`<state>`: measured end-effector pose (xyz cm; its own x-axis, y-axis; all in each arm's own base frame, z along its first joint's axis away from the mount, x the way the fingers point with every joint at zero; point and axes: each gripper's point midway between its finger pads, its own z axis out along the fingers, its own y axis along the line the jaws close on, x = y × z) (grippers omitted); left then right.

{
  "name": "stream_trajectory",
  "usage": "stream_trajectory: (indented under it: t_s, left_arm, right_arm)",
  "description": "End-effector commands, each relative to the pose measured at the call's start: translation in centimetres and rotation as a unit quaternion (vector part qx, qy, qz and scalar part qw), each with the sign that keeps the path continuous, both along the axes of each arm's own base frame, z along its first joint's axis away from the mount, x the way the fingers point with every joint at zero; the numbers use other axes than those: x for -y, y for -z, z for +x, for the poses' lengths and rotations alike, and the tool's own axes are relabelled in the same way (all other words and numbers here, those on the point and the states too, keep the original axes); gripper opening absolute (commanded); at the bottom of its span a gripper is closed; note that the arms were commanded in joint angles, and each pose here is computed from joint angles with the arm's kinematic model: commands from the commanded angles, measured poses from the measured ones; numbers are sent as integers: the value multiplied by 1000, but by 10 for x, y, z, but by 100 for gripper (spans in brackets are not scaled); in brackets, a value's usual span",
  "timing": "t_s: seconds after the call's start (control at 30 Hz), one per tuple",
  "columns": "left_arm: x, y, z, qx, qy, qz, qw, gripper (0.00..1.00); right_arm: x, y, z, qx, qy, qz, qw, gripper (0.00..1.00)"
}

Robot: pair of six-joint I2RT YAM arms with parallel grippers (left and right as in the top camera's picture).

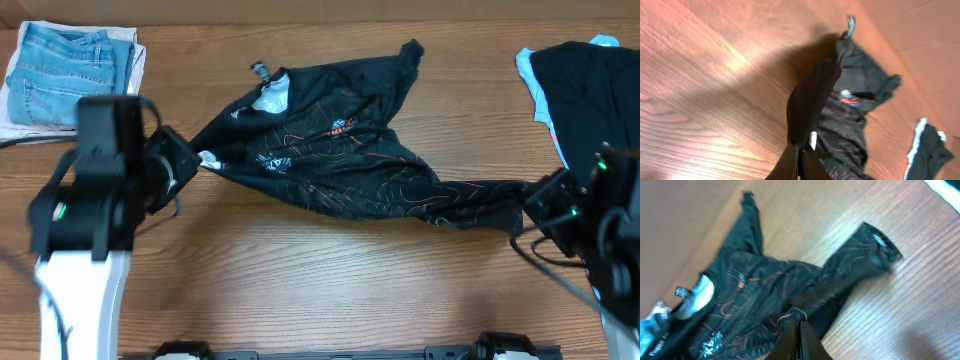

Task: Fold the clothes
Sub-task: 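Lift and stretch the jersey between both grippers, then release it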

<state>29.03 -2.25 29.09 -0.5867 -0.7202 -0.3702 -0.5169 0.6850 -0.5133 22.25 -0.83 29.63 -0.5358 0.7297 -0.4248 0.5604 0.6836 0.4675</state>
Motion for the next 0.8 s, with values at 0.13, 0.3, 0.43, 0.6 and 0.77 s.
stream_trajectory:
  t_s: [0.13,0.3,0.43,0.6,0.77]
  left_arm:
    - [-8,-91,-64,122,0,28,992,4]
    - [-24,-143,-111,188,-35,54,980,4]
    - [-35,-183,-141,245,-62,68,965,4]
    - [-55,-215,-153,296,-114,95,944,4]
    - [-57,-209,-121,267,-115,108,951,4]
  right_arm:
    - [-10,-69,-32,81,-31,-7,996,4]
    - [-12,-123,-56,154,-35,-21,987,4]
    - [-14,-168,-73,227,-34,-30,973,4]
    - [-12,-208,-80,300,-28,-43,953,8]
    - [-10,-215,-46,300,-29,-42,953,9]
